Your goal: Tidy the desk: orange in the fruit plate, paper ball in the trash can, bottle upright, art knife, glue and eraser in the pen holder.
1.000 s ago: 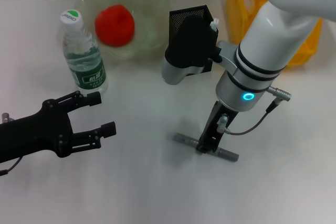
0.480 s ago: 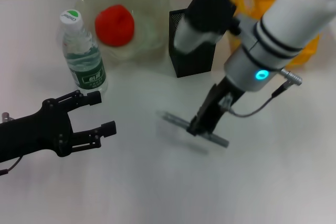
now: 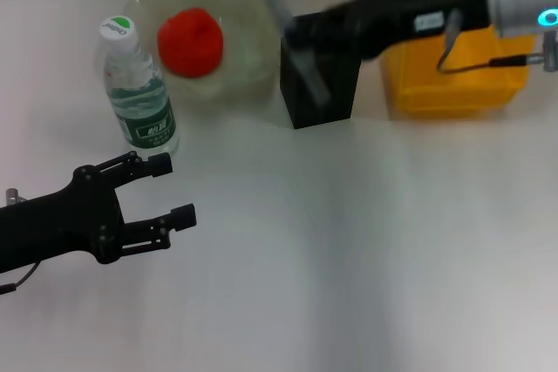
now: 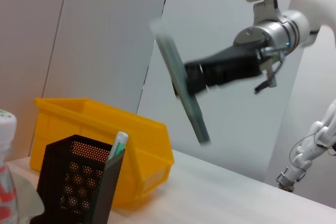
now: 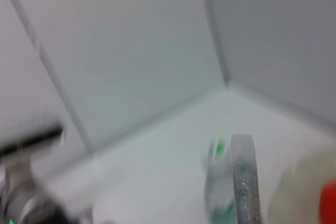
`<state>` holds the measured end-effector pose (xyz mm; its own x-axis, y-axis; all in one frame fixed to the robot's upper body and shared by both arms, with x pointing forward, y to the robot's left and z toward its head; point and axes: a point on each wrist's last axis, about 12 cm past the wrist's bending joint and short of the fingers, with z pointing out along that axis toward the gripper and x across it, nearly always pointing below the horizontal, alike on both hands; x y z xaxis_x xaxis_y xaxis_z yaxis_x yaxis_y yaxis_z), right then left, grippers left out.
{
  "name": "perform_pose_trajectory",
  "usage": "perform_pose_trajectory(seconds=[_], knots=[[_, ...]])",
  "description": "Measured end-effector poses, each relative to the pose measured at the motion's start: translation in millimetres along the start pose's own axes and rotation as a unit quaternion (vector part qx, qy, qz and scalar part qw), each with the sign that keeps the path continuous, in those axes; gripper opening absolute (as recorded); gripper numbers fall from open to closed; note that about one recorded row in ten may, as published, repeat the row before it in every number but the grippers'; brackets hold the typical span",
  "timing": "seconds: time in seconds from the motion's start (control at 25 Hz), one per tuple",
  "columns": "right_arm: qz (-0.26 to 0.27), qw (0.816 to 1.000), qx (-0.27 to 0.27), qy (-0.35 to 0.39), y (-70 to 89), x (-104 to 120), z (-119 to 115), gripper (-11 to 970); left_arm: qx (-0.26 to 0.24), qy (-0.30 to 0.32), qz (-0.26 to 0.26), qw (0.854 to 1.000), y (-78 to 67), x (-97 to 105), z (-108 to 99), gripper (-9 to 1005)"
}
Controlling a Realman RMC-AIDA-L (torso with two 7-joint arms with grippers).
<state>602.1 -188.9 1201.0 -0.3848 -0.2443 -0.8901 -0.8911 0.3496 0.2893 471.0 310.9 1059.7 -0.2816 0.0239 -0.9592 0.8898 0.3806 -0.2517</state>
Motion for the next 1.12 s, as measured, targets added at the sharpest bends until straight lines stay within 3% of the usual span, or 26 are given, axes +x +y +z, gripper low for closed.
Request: perform_pose_trajectory(seconds=[0.2, 0.52, 1.12], knots=[[0.010, 0.995, 0.031, -0.096, -19.9, 16, -1, 129, 0.005, 0.002, 0.007, 1.000, -1.4, 2, 1, 859], [0.005, 0.988, 0.100, -0.120, -43.5, 35, 25, 127, 0.006, 0.001, 0.019, 1.000, -3.5, 4, 2, 859], [-0.034, 0.981, 0.158, -0.106, -55.5, 55, 37, 141, 0.011, -0.001, 0.025, 1.000, -7.3, 7, 4, 859]])
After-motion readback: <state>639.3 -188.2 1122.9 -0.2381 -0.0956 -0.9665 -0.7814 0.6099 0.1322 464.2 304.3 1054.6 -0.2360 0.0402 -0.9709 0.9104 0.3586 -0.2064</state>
